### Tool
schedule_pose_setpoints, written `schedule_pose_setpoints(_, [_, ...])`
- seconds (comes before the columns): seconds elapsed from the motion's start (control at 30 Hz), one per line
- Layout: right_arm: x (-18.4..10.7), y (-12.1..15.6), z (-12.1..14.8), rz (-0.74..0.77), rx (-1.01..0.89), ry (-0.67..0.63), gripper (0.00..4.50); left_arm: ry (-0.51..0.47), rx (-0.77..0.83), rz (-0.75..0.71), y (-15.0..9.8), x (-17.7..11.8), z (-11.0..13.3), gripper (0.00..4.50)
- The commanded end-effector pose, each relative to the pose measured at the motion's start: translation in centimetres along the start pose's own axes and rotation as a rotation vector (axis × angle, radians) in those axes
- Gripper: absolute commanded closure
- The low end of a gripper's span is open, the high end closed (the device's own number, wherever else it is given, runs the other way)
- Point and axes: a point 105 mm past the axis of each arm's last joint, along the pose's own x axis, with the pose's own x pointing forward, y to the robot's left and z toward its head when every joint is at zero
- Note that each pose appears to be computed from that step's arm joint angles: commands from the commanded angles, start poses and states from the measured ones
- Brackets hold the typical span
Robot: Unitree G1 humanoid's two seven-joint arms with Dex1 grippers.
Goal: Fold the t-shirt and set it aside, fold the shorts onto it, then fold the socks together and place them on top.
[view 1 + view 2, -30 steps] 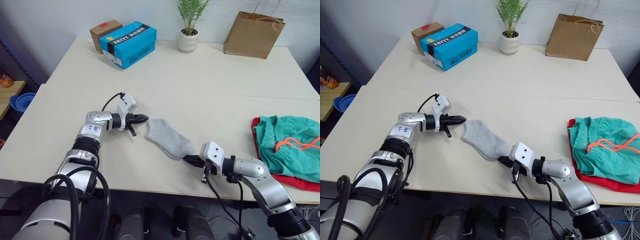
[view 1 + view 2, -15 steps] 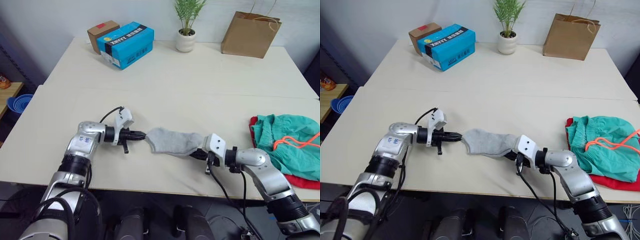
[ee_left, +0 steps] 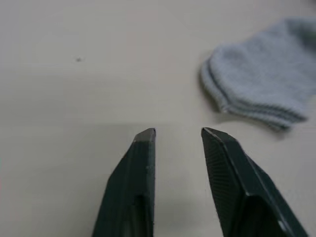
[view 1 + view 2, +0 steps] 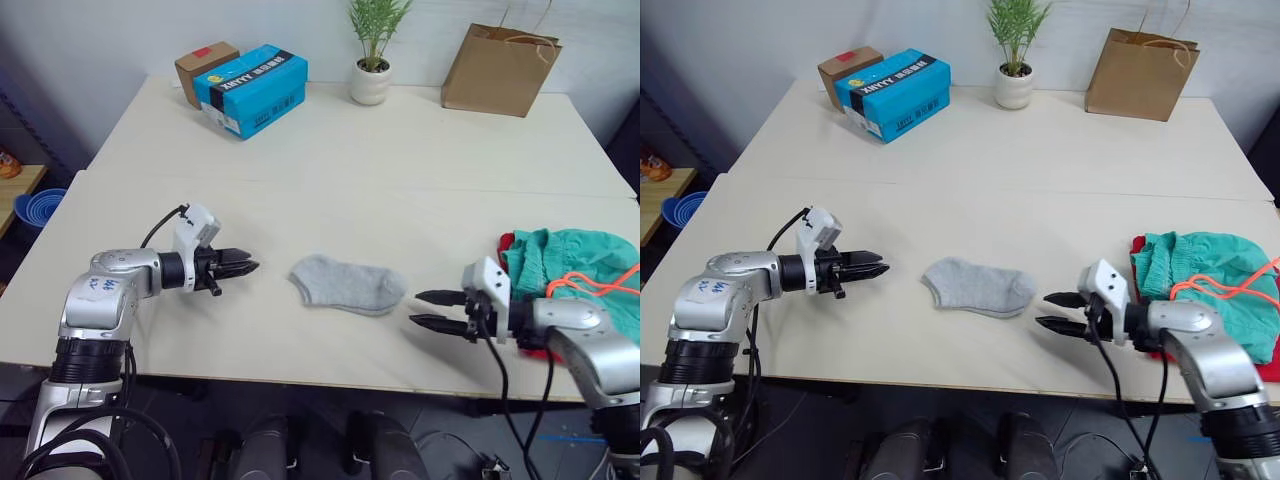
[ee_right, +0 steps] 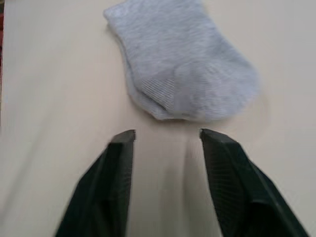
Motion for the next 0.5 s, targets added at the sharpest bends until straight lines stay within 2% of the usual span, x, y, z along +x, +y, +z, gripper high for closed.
schedule_pose_setpoints(0.03, [-0.3, -0.1, 1.6, 0.01, 0.093, -0.037, 0.84, -0.007, 0.043, -0.03, -0.7, 0.7, 1.1, 1.69])
schedule_pose_setpoints(0.17, [0.4, -1.4, 2.9, -0.059, 0.134, -0.069, 0.81, -0.034, 0.084, -0.07, -1.4, 2.6, 1.9, 0.49])
schedule_pose_setpoints(0.37, [1.8, -1.6, 3.3, -0.083, 0.109, -0.064, 0.81, -0.021, 0.228, -0.152, -3.2, 4.3, 0.8, 0.49])
schedule_pose_setpoints(0.5, [2.2, -1.3, 3.2, -0.081, 0.09, -0.065, 0.81, -0.033, 0.243, -0.145, -3.3, 4.9, 0.6, 0.49])
